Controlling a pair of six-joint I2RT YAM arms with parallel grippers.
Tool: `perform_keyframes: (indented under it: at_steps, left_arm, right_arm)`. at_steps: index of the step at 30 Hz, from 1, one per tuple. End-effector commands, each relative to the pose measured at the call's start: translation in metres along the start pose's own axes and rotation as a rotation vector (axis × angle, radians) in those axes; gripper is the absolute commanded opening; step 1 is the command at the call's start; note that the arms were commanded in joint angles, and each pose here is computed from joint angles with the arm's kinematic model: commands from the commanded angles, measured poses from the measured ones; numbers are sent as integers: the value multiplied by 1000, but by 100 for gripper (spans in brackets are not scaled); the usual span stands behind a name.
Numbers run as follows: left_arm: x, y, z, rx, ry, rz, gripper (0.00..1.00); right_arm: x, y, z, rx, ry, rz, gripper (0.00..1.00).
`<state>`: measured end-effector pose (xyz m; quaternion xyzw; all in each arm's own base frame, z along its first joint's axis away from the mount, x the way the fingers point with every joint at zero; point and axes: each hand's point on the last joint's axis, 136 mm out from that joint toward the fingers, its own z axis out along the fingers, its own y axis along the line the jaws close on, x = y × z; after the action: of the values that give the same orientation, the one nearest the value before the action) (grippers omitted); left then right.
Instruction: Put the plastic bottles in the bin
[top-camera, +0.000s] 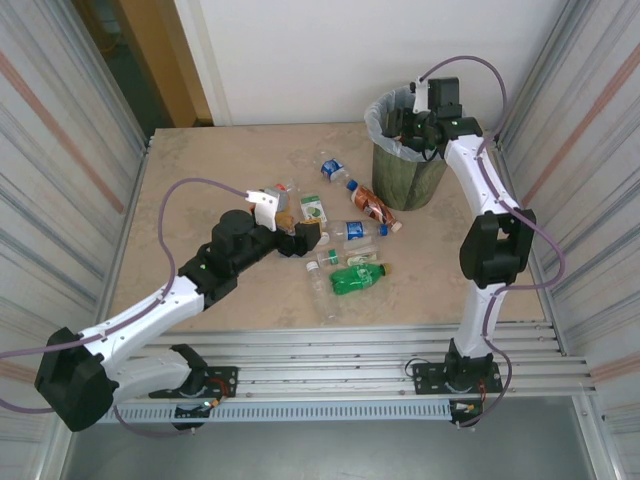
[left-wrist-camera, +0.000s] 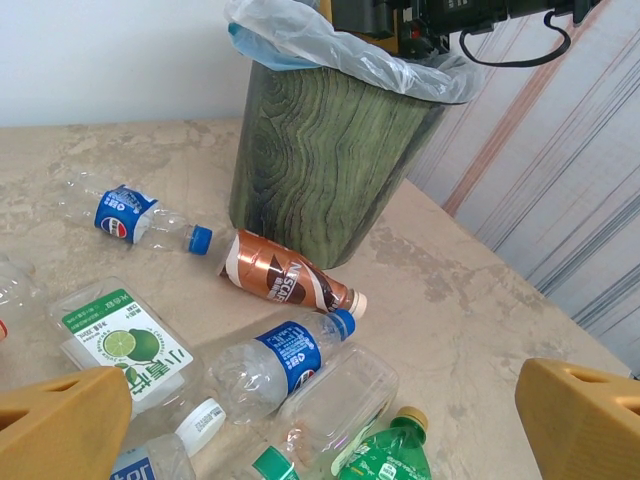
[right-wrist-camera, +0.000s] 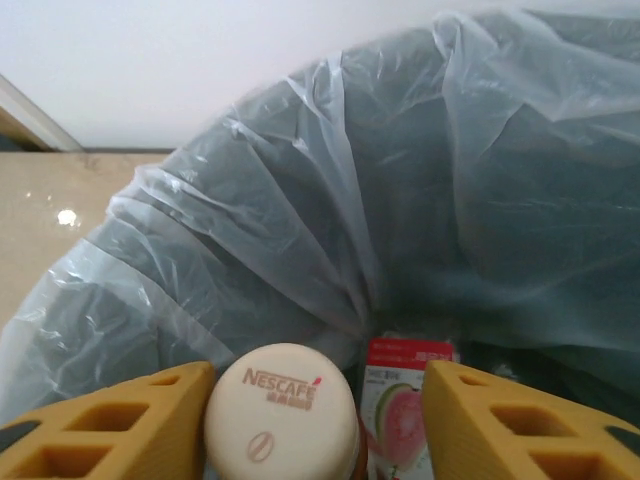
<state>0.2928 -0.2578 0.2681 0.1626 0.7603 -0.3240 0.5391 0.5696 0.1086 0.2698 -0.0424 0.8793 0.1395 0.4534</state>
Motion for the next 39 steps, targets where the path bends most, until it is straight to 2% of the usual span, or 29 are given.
perform_keyframes:
  at_steps: [1, 7, 13, 23, 29, 35, 39]
  left_arm:
    - [-7, 5, -4, -22, -19, -18, 99]
    - [-7, 5, -3, -20, -19, -20, 99]
    - [-6, 5, -2, -21, -11, -21, 99]
    - [-5, 6, 0, -27, -5, -25, 99]
    - [-1, 12, 1, -59, 5, -38, 99]
    - [4, 32, -2, -157, 7, -87, 99]
    - [12, 61, -11, -285, 6, -173, 99]
  right_arm:
    - [5, 3, 4, -36, 34, 1, 61]
    - [-10, 10, -10, -57, 14, 0, 63]
    - [-28, 20, -29, -85, -31, 6, 52]
    - [-44, 27, -58, -84, -78, 35, 52]
    - [-48, 38, -88, -54, -91, 54, 54]
    - [-25, 59, -128, 19, -62, 30, 59]
    - [16, 72, -149, 56, -6, 42, 61]
